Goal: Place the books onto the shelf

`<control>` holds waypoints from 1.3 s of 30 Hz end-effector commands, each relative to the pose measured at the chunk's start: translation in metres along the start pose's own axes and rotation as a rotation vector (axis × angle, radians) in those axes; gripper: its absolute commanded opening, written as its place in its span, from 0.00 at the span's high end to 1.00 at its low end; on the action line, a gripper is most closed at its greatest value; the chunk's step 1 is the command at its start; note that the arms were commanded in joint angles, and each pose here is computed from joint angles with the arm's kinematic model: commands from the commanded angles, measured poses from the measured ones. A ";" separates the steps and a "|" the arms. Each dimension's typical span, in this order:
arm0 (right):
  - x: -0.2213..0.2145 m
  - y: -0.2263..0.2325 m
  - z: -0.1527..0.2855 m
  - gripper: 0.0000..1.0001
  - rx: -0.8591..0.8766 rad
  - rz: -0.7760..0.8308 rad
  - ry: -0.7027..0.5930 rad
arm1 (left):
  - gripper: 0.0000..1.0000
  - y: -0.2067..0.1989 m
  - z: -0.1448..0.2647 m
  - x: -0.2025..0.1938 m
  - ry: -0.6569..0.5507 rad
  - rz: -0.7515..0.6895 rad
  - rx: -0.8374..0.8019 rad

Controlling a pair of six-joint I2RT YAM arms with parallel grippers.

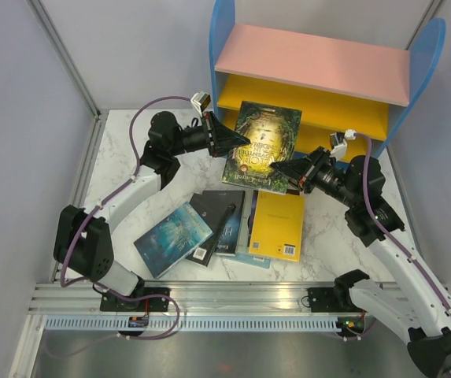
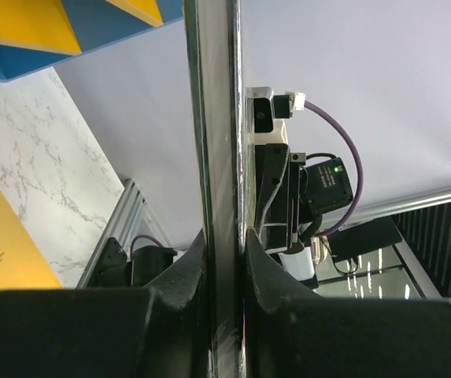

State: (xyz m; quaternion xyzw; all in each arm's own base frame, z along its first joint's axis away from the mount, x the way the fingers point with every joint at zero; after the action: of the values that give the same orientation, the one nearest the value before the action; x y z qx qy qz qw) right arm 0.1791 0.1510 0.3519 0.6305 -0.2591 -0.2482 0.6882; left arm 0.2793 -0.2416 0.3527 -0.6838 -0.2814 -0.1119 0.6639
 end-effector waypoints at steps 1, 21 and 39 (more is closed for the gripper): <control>0.000 0.031 -0.001 1.00 0.057 0.066 0.003 | 0.82 -0.026 -0.001 0.013 -0.042 -0.203 -0.061; 0.074 0.169 -0.066 1.00 0.117 0.315 -0.150 | 0.16 -0.069 0.096 0.009 -0.117 -0.355 0.186; 0.178 0.151 -0.191 1.00 0.075 0.211 -0.324 | 0.16 -0.076 0.112 -0.013 -0.086 -0.344 0.286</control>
State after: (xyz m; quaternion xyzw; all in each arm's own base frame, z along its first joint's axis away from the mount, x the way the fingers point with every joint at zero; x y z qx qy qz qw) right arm 0.4382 0.1912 0.4685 0.5665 -0.3812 -0.2728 0.6778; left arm 0.2078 -0.1423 0.3959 -0.5429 -0.4202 -0.1370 0.7141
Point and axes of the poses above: each gripper's point midway between its finger pads, its own z axis back along the fingers, its own y axis along the line the jaws close on, x = y × z, the point moved 9 cm from there along z, back along the fingers, and after that the axes turned 13 degrees about -z, right-handed, at the moved point
